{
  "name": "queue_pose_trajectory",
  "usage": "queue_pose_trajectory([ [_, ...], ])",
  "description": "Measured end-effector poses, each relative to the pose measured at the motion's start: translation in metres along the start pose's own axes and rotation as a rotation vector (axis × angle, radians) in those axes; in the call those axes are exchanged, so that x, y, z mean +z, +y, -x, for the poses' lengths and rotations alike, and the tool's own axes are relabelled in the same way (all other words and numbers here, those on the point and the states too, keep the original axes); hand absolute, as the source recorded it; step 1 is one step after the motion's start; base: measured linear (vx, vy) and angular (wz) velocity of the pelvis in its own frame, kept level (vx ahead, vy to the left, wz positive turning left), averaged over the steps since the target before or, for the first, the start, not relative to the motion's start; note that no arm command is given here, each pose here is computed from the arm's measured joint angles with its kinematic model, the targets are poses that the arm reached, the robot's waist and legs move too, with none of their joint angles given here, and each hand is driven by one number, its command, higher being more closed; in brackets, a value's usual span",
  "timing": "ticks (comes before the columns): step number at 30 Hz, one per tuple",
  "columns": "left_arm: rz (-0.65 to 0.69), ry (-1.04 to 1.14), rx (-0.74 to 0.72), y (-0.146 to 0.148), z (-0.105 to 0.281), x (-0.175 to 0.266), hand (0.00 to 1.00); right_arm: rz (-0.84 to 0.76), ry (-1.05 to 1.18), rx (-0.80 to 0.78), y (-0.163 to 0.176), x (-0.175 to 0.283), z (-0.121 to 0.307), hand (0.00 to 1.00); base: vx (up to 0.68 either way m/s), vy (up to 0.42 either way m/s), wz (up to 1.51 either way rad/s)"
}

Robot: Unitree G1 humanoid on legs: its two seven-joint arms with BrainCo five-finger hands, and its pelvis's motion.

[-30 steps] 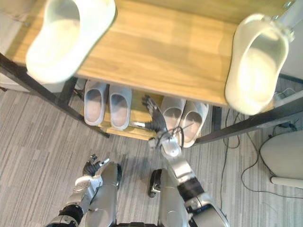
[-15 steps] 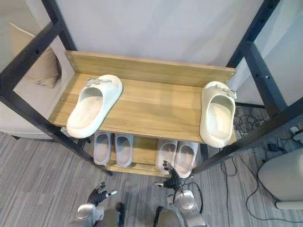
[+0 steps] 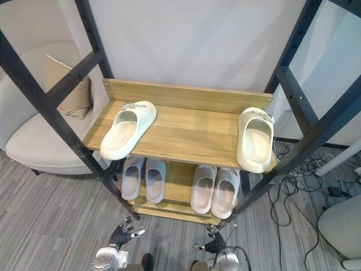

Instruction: Organize the slippers on the shoe rack

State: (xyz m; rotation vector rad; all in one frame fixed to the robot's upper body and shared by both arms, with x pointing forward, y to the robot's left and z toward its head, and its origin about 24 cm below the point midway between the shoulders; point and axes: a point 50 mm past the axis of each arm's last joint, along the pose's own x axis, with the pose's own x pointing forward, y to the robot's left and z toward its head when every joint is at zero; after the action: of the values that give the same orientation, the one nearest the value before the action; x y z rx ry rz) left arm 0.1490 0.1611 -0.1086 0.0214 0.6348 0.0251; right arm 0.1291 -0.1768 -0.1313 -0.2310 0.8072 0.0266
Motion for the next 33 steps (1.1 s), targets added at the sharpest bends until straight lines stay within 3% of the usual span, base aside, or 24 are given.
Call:
queue_pose_trajectory([
  [9, 0.018, -0.138, -0.071, -0.015, 0.012, 0.024, 0.00, -0.033, 0.046, -0.036, -0.003, -0.010, 0.001, 0.00, 0.00, 0.003, 0.05],
  [15, -0.006, -0.225, -0.258, -0.040, 0.018, 0.044, 0.00, -0.029, 0.060, -0.031, -0.002, -0.012, 0.000, 0.00, 0.05, -0.015, 0.05],
  [23, 0.081, -0.423, -0.563, -0.089, 0.036, 0.095, 0.00, -0.016, 0.082, -0.009, -0.001, -0.016, -0.001, 0.00, 0.00, -0.001, 0.00],
  [33, 0.196, -0.579, -0.735, -0.107, 0.061, 0.135, 0.00, 0.009, 0.075, 0.010, 0.001, -0.014, -0.002, 0.00, 0.00, 0.000, 0.00],
])
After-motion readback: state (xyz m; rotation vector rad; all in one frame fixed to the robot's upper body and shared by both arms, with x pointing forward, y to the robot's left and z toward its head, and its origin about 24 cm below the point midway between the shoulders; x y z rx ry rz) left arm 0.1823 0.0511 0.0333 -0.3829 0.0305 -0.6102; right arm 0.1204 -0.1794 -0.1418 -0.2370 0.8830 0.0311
